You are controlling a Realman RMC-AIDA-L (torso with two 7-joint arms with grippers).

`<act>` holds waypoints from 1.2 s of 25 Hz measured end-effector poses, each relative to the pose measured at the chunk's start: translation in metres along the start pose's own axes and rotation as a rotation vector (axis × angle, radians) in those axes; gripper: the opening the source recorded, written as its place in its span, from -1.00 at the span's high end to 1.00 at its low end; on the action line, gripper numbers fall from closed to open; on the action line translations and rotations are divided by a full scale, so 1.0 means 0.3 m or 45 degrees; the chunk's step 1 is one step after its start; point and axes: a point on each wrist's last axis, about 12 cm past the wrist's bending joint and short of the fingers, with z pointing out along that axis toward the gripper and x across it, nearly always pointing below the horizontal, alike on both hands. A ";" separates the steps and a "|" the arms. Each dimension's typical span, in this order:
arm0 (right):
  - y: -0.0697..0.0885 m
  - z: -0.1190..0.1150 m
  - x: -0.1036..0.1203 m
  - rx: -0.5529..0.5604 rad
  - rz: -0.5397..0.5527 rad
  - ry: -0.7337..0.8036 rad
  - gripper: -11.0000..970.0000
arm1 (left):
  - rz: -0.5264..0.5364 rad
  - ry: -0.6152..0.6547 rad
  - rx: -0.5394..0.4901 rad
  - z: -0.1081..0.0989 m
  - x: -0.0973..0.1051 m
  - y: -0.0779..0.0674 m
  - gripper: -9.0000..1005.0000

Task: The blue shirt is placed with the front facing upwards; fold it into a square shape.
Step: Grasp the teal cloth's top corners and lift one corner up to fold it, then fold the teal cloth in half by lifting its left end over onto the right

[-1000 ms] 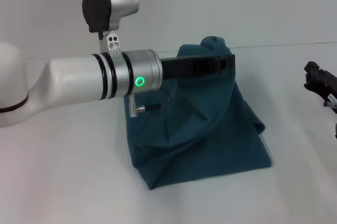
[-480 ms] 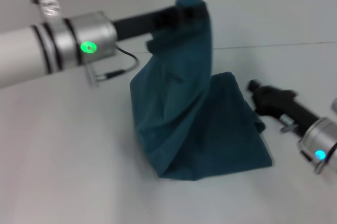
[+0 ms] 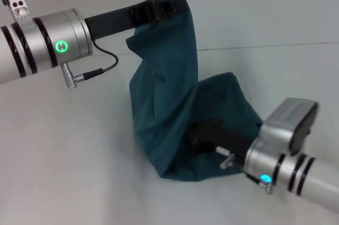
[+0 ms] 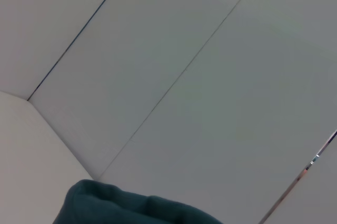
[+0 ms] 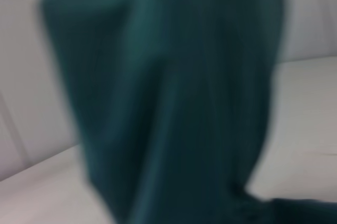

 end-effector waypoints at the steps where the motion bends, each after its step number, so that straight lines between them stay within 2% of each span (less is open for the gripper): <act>1: 0.014 0.011 0.000 -0.030 -0.015 0.017 0.94 | 0.002 0.000 0.000 0.000 0.000 0.000 0.90; 10: 0.121 0.064 0.014 -0.305 -0.154 0.149 0.94 | 0.011 0.007 -0.007 -0.002 0.002 0.003 0.90; 16: 0.144 0.072 0.015 -0.357 -0.173 0.160 0.93 | 0.016 0.021 -0.008 0.003 0.004 0.003 0.90; 18: 0.123 0.045 0.023 -0.288 -0.105 0.112 0.93 | 0.021 0.026 -0.011 0.001 0.003 0.005 0.90; 23: 0.003 -0.088 0.009 -0.006 0.070 -0.165 0.93 | 0.025 0.038 -0.006 -0.001 0.002 0.004 0.90; 26: -0.063 -0.161 -0.002 0.147 0.130 -0.290 0.92 | 0.024 0.044 -0.004 0.001 0.003 0.003 0.90; 30: -0.156 -0.240 -0.019 0.324 0.160 -0.353 0.92 | 0.011 0.054 0.000 0.009 0.014 0.004 0.90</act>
